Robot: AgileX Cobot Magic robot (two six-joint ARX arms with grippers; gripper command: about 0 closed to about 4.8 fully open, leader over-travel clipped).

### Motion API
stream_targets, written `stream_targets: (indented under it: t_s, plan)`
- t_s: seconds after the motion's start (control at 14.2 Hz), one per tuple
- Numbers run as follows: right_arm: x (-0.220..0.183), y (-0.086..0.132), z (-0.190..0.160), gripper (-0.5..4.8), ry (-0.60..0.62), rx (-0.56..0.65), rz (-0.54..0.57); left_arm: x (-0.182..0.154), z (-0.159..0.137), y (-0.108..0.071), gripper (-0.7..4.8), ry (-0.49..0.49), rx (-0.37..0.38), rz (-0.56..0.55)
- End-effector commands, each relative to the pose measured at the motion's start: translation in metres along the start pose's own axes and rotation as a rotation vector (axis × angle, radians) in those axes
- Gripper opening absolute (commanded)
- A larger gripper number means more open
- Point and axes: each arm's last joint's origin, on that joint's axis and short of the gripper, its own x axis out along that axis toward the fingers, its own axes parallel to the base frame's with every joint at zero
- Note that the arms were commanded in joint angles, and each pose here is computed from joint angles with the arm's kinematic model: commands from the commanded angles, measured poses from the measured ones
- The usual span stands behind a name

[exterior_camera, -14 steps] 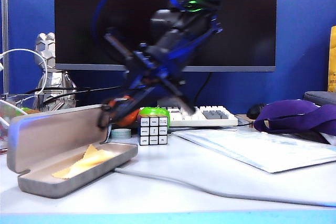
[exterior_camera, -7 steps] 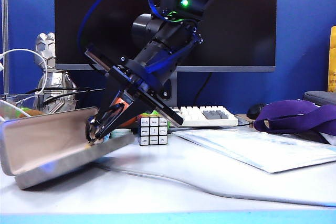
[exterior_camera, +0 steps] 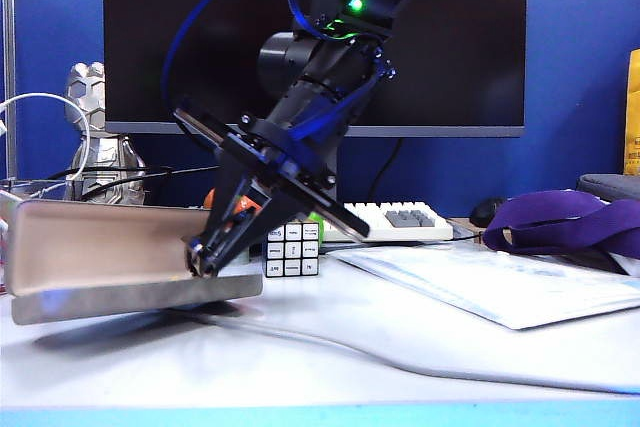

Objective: Pick up the glasses, fold the temples of the glasses, place the glasses into the glasses case, and finally close the glasses case.

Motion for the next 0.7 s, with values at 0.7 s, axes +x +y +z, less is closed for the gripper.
stream_targets:
  t_s: [0.7]
  plan:
    - [-0.040, -0.008, -0.011, -0.01, -0.157, -0.446, -0.437, -0.002, 0.003, -0.001, -0.05, -0.021, 0.006, -0.006]
